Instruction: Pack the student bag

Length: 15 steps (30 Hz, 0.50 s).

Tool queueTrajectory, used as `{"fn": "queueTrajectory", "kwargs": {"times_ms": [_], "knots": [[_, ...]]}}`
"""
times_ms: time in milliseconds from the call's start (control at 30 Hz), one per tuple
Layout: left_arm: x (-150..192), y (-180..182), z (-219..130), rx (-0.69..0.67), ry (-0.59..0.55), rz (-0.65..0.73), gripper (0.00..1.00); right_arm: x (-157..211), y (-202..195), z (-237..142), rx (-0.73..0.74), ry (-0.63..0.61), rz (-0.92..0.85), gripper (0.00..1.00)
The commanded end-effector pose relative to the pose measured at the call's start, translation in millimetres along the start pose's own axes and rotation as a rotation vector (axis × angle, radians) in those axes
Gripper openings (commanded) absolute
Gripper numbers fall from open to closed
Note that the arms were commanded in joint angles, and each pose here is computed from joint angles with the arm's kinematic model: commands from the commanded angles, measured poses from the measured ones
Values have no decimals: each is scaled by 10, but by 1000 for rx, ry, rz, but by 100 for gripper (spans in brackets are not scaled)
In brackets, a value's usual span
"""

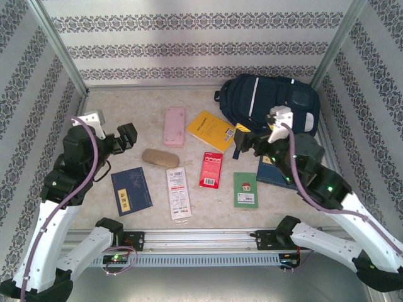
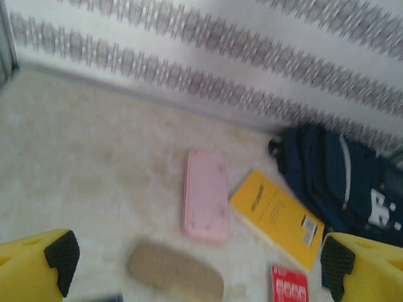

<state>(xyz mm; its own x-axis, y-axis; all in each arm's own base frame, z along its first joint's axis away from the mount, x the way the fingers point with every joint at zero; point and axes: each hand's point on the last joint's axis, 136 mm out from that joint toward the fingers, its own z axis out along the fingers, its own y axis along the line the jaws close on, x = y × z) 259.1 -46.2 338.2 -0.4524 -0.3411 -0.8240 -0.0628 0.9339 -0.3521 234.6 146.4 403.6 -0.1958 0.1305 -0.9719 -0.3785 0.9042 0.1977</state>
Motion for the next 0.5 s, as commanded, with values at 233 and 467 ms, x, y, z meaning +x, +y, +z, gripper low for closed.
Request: {"fn": "queueTrajectory", "kwargs": {"times_ms": [233, 467], "knots": [[846, -351, 419, 183, 443, -48, 99, 709, -330, 20, 134, 380, 133, 98], [1069, -462, 735, 231, 565, -33, 99, 895, -568, 433, 184, 491, 212, 92]]}}
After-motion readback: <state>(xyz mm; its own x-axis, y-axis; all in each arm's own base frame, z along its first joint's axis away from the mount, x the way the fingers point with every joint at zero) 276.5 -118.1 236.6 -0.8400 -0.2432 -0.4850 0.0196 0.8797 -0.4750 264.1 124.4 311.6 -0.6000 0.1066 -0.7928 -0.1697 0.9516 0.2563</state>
